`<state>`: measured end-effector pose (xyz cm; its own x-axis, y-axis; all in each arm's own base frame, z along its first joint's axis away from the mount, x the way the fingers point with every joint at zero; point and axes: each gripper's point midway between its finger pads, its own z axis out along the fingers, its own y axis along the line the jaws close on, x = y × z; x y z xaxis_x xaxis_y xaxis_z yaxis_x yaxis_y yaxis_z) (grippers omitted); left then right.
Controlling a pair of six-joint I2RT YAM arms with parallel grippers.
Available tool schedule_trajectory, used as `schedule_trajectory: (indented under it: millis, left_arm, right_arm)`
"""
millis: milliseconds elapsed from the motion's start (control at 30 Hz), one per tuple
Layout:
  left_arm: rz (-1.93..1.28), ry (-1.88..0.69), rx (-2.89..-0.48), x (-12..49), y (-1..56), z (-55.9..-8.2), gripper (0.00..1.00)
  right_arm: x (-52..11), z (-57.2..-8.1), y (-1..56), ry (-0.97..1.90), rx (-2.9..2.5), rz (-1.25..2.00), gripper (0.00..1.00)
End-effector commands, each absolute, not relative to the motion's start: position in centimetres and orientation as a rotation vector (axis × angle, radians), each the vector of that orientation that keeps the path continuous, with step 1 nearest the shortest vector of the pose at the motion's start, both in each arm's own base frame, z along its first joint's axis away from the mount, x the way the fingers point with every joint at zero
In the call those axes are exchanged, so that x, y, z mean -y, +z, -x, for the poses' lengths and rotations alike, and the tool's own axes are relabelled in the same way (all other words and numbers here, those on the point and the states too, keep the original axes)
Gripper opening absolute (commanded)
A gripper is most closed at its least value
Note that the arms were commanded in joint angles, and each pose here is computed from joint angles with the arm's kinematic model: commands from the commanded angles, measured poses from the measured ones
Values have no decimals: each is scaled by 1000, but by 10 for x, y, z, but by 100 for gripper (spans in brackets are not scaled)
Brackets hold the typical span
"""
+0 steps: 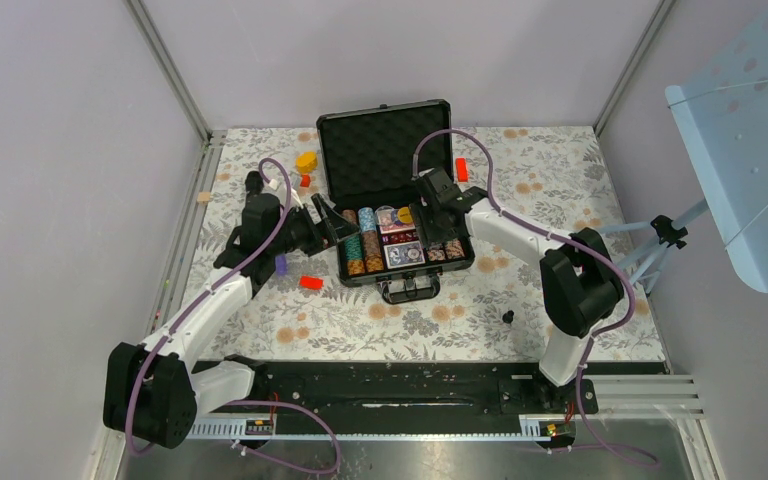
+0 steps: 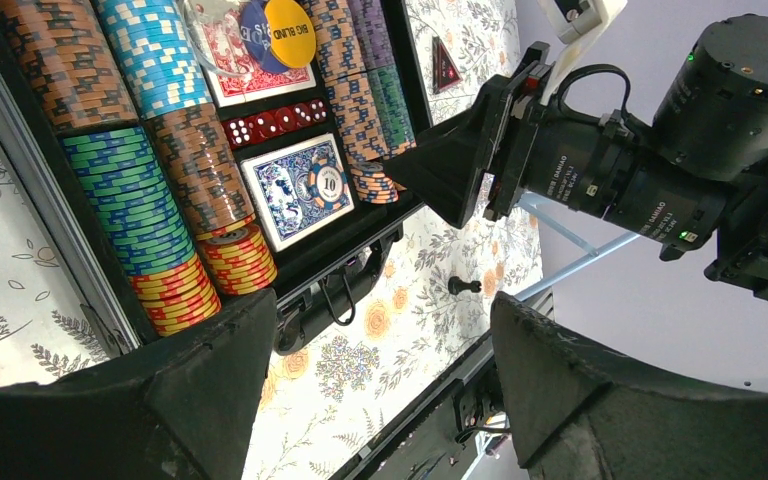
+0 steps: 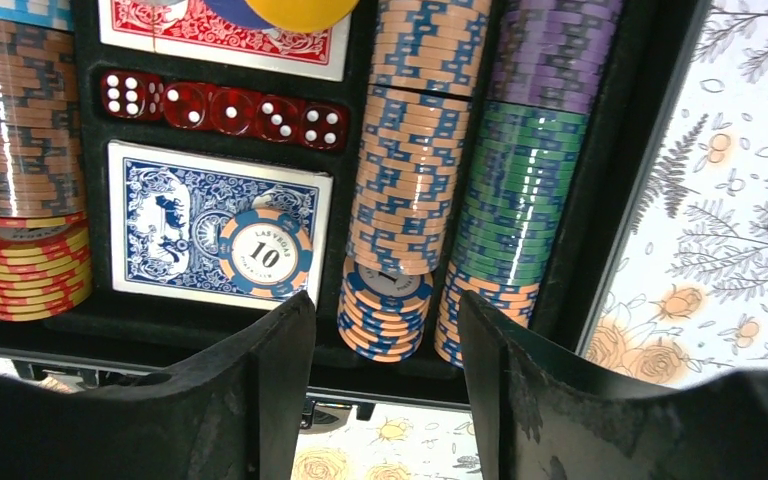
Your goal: Pack up texas hold em set
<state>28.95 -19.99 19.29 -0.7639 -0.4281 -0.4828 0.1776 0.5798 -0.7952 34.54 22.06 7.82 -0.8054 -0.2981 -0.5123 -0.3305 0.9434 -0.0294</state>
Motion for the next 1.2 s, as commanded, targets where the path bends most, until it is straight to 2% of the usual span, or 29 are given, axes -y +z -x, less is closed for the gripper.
schedule_trajectory:
  millis: [0,300,433,733,900,1067,1167]
  left_arm:
    - [147,-1217,-2076,204,211,-288,77]
    - [151,-1222,-2081,204,208,-288,77]
    - [151,-1223,-2081,204,208,-287,77]
    - [148,-1226,-2085,205,206,-284,77]
    - [147,-1228,-2087,205,205,-284,77]
    - [147,-1229,-2089,205,205,-284,77]
    - [147,-1230,-2090,205,204,-284,77]
  right_arm:
    - [-236,-346,89,192,-2564,479,61]
    - [-266,-335,98,369,-2573,499,62]
    - [-277,-327,89,368,-2593,534,57]
    - [-279,-329,64,298,-2654,558,54]
    - [-266,-337,50,169,-2680,547,54]
    - [-263,-334,38,142,-2719,557,60]
    - [-264,-331,34,145,-2729,570,60]
